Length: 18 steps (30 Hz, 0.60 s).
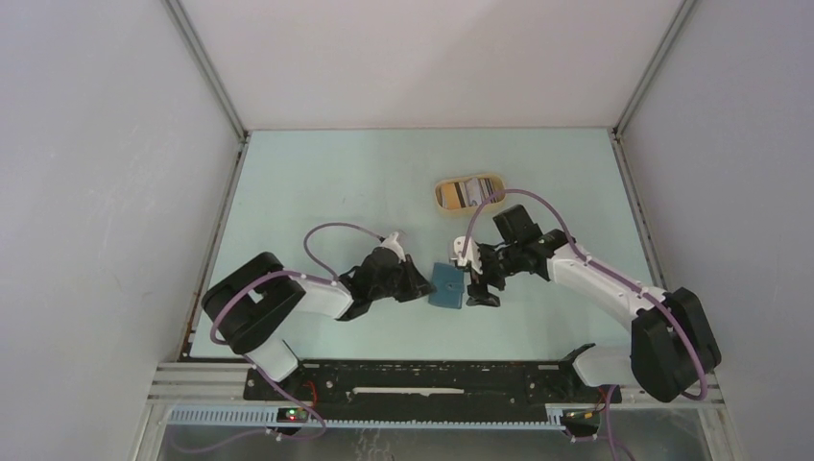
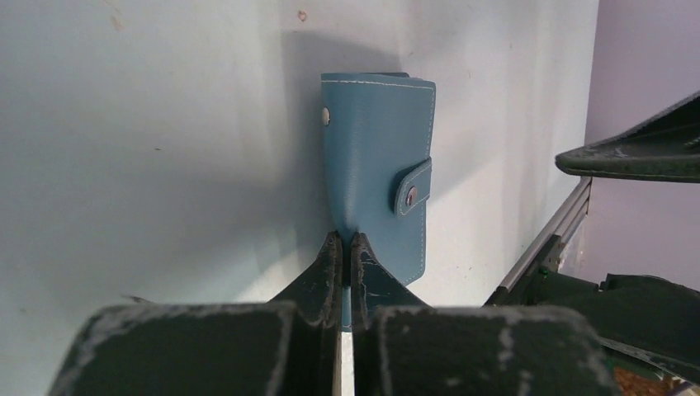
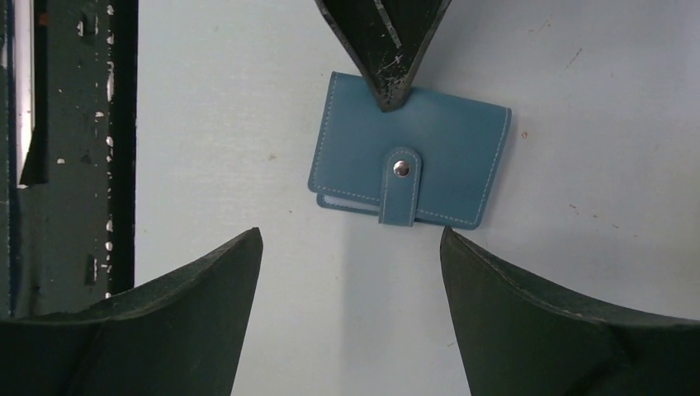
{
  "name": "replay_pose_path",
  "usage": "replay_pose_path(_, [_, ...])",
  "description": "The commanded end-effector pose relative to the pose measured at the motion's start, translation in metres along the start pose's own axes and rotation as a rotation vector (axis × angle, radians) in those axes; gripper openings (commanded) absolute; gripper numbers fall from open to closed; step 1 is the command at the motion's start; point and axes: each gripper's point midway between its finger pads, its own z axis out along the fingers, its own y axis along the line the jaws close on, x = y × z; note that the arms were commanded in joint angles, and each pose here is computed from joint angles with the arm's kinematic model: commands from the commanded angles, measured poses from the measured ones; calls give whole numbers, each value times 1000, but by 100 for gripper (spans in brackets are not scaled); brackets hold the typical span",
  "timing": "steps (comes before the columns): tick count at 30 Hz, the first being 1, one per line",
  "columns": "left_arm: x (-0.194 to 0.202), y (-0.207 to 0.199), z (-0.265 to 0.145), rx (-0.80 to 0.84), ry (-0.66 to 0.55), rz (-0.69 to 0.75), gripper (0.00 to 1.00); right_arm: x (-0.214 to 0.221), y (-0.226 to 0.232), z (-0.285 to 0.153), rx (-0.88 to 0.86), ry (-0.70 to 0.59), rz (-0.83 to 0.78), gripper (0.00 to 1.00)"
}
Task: Put the credit cards into the card holder
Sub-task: Move the card holder to the center of the board, then open the card holder at the center of the board.
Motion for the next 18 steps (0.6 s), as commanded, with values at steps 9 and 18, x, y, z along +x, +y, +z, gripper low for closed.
replay_pose_path(9, [12, -12, 2, 68, 12, 18, 0, 2, -7, 14, -3, -6, -46, 82])
replay_pose_path(18, [21, -16, 6, 91, 53, 51, 0, 5, -9, 33, -4, 44, -79, 78])
